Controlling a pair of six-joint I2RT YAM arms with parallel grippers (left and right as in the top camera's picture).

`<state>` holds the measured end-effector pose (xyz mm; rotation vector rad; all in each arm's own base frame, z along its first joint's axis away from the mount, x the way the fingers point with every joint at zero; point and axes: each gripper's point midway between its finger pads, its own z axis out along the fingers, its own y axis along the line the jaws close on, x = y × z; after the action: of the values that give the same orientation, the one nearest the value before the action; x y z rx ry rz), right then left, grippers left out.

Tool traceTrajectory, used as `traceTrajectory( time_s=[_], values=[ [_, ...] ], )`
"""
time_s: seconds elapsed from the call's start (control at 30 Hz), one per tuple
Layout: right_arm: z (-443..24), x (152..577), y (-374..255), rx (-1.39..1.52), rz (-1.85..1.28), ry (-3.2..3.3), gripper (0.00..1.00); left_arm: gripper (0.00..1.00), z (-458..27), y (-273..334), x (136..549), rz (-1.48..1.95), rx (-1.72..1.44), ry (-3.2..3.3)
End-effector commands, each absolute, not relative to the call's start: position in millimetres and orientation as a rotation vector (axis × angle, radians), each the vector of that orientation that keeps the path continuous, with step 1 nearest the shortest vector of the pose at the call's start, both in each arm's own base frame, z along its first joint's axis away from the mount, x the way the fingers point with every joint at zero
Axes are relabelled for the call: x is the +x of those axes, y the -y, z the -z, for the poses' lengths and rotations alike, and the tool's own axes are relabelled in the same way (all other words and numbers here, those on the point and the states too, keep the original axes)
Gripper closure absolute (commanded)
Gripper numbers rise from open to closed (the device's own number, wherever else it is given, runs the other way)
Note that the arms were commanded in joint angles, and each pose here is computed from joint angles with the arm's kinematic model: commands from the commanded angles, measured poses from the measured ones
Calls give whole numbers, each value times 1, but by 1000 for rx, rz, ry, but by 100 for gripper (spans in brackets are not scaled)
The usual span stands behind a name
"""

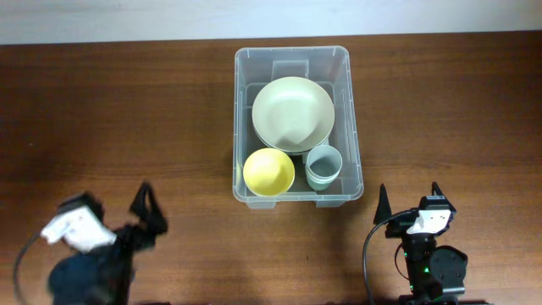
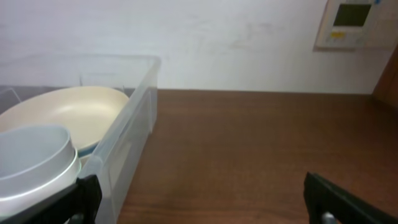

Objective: Pack container

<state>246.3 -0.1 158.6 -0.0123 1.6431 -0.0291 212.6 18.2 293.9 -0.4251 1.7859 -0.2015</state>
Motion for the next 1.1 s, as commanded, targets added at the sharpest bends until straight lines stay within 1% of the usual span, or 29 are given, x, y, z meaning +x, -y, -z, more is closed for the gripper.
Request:
traceTrajectory(
  time_s=[0.0,0.1,0.47,0.7,0.9,1.07],
  values=[
    [-157,246,4,6,46,-1645,1,0,-260,-11,241,255,-369,-1719],
    [-157,246,4,6,46,-1645,1,0,-240,-5,251,293,-323,-1648],
    [-157,246,4,6,46,-1645,1,0,-181,-4,248,299,-311,-1617],
    [-157,246,4,6,46,-1645,1,0,-165,-18,249,222,-350,-1588],
    [-157,246,4,6,46,-1645,1,0,-159,-19,248,92,-230,-1626],
    [-157,246,4,6,46,-1645,1,0,-153,-19,248,78,-219,-1653]
  ],
)
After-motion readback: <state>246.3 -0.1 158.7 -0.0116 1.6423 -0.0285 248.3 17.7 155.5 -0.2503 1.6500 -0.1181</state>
